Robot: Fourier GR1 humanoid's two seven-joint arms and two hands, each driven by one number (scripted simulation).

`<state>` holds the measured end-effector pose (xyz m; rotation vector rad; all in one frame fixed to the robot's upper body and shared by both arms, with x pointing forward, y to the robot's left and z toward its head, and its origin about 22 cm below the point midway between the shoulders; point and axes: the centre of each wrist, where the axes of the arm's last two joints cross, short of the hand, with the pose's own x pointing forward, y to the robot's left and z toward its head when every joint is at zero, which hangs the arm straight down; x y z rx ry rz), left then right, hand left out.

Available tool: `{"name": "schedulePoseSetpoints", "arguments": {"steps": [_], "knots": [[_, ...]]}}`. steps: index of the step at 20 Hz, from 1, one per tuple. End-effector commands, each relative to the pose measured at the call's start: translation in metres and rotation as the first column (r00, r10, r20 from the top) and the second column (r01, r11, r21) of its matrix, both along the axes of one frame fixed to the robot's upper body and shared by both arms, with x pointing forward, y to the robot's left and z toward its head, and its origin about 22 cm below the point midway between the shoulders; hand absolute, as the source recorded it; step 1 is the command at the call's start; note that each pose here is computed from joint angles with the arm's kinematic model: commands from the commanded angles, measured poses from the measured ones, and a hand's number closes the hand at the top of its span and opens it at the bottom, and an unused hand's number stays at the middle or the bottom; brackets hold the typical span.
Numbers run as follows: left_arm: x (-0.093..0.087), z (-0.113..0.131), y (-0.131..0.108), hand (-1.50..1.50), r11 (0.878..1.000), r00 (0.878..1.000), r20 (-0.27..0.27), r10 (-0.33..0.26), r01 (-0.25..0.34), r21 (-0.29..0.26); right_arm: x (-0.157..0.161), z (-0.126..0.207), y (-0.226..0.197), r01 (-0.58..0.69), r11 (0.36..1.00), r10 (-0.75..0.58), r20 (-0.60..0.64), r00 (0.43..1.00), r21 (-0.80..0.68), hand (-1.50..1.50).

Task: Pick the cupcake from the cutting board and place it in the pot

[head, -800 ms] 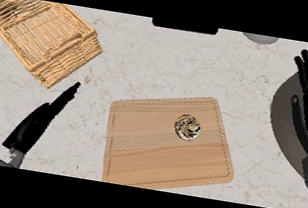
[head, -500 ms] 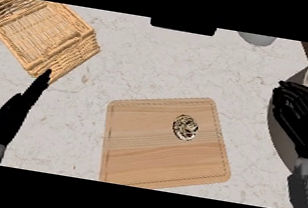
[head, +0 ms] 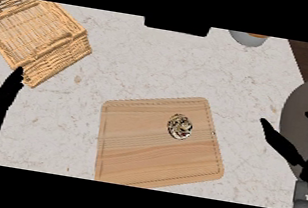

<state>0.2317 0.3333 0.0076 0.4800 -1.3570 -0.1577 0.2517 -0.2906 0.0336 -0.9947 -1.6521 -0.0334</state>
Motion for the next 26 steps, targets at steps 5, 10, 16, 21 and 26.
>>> {"name": "schedulePoseSetpoints", "arguments": {"steps": [5, 10, 16, 21, 26], "knots": [[-0.004, 0.002, 0.01, 0.0, 0.999, 0.999, 0.01, 0.035, -0.035, -0.016, -0.056, -0.068, 0.037, 0.202, 0.979, -0.184, -0.294, 0.938, 0.033, -1.5], [-0.002, 0.005, 0.005, 0.0, 1.0, 1.0, 0.023, 0.009, -0.009, -0.02, -0.053, -0.064, 0.061, 0.194, 0.98, -0.159, -0.422, 0.892, 0.042, -1.5], [0.005, 0.015, -0.003, 0.0, 0.999, 0.998, 0.043, -0.043, 0.044, -0.017, -0.037, -0.058, 0.094, 0.192, 0.981, -0.131, -0.733, 0.667, -0.001, -1.5], [0.005, 0.011, -0.014, 0.0, 0.998, 0.998, 0.021, -0.053, 0.054, -0.04, -0.003, -0.012, 0.141, 0.179, 0.984, -0.082, -0.872, 0.483, 0.006, -1.5], [0.006, 0.007, -0.003, 0.0, 0.999, 0.999, 0.039, -0.034, 0.035, -0.024, 0.03, 0.034, 0.168, 0.16, 0.987, -0.048, -0.917, 0.395, 0.017, -1.5]]}}
